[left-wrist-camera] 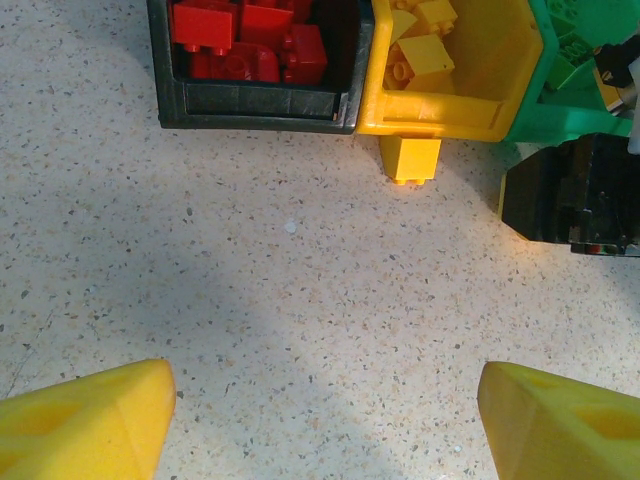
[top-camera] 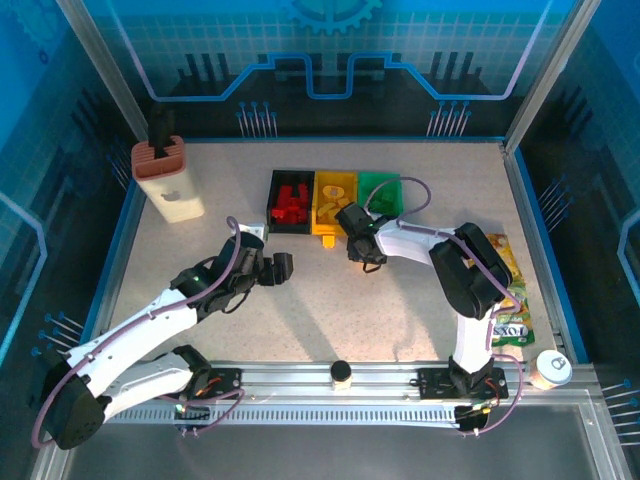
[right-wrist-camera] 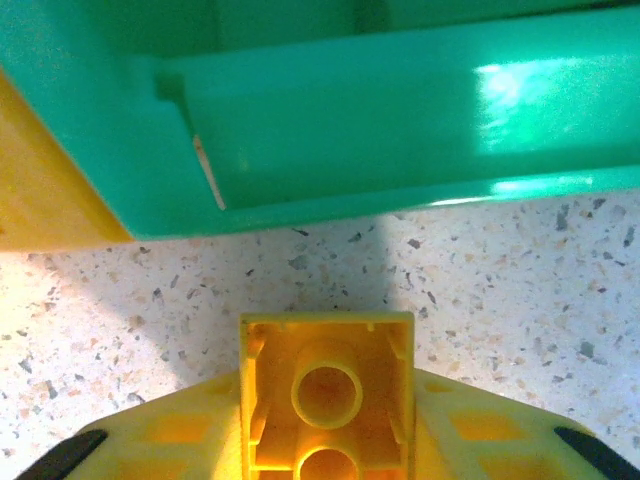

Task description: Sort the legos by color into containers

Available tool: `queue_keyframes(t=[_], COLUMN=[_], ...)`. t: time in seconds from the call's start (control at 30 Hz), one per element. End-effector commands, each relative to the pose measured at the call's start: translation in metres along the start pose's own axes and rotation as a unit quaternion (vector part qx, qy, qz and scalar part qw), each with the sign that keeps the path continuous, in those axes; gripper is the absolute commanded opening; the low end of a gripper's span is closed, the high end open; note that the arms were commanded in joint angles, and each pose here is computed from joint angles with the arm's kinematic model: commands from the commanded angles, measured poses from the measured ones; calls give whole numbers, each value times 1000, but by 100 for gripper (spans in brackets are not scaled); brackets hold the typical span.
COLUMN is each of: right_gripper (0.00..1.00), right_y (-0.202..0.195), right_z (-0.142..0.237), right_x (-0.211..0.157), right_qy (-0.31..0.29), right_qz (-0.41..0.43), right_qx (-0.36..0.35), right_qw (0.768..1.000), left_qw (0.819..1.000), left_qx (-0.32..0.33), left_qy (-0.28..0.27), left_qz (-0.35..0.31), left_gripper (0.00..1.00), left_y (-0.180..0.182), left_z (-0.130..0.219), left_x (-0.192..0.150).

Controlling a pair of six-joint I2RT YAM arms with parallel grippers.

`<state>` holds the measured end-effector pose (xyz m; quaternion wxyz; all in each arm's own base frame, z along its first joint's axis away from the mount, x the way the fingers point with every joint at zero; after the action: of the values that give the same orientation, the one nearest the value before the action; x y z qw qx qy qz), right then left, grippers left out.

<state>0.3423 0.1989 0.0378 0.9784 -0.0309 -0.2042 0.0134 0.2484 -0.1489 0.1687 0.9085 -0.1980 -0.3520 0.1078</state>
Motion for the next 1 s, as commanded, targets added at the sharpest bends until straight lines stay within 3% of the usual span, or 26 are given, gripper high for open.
queue_keyframes(t=[0.0,0.23,0.43,0.8,0.87,0.93,0.97], right_gripper=[33,29,30,32,40,70,76], right_y=[1,4,18,34,37,39,40], right_z=[18,56,86,59,55,58,63], right_x=[-3,17,66,146,150,152,153], right_qy=[-9,-56,-101,-70,-62,-60,-67], right_qz=[18,43,75,110,115,119,122], right_qx=[-10,-2,29,42,42,41,39], right_qw=[1000,997,992,991,991,990,989], left_qw=[1000,1000,1000,999,999,999,999], left_qx=[-1,-1,-2,0,0,-1,-1], left_qy=[-4,-1,20,35,37,36,37], left_qz=[6,7,18,35,35,35,34], left_gripper=[80,80,79,79,79,80,80], left_y=[3,3,8,21,21,22,22], left_z=[0,-2,-5,3,4,4,4], left_x=[0,-2,-15,-34,-36,-36,-36])
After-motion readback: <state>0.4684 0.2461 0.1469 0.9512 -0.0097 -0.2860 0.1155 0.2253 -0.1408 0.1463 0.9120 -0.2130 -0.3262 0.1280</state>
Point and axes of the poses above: each hand's point on the last joint's axis, 136 mm out from that joint toward the fingers, its own z axis back along the fingers, its own y axis along the line the jaws close on, x = y × z, the point moved 2 cm from there along z, back along the fingers, and after that the axes turned 12 degrees about z, right-handed, at the moved point
